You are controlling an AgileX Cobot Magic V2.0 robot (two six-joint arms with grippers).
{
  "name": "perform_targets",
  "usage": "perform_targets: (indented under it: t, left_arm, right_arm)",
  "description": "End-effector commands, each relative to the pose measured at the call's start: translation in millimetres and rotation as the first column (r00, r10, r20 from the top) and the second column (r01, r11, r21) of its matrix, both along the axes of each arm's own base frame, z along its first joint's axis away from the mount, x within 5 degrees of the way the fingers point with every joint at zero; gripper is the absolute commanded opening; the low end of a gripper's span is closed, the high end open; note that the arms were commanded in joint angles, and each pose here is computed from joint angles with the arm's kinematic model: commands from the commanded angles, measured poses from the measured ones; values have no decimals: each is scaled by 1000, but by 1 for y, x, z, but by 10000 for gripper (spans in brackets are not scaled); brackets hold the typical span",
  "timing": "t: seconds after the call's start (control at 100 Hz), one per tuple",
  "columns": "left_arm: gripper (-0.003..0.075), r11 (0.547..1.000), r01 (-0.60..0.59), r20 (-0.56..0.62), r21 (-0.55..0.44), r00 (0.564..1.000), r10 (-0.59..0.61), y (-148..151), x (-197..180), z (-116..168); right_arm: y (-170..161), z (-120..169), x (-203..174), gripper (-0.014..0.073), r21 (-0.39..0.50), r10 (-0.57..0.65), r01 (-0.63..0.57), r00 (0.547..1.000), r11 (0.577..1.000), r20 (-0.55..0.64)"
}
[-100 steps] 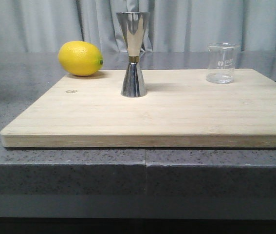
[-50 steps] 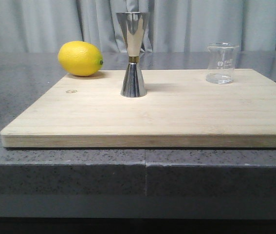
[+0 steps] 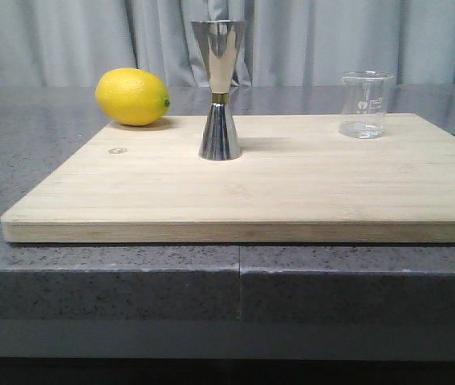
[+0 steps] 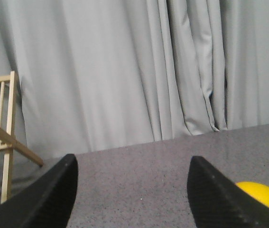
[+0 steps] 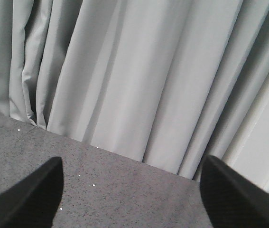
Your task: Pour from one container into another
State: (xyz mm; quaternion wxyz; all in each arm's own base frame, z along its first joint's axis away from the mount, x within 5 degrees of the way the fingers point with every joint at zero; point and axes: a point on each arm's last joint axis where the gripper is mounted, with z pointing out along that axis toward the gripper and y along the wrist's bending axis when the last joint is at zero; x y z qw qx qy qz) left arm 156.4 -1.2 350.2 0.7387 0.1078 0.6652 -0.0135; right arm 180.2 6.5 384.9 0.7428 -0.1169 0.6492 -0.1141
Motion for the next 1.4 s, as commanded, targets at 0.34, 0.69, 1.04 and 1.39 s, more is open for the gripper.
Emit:
perform_targets:
  t: [0.34,0.69,1.04,1.39]
  left_arm:
    - [461,996,16,35,-93,999,-13,-10,-46,-42]
    - [461,986,25,-15,-166,1000,-28,-12,-52,-65]
    - [461,984,84,-14,-157,996,-87,-18,-53,-66]
    - [452,978,144,-23,-153,988,-150,-25,-54,-67]
  right_arm:
    - [0,8,-91,536,-22,42,-43,998,999,-56]
    - [0,-63,-113,536,84,67,-61,995,995,-74]
    - [-2,-92,-114,534,90,42,-39,999,995,-34]
    - [-2,-94,-114,342,90,46,-42,998,995,-51]
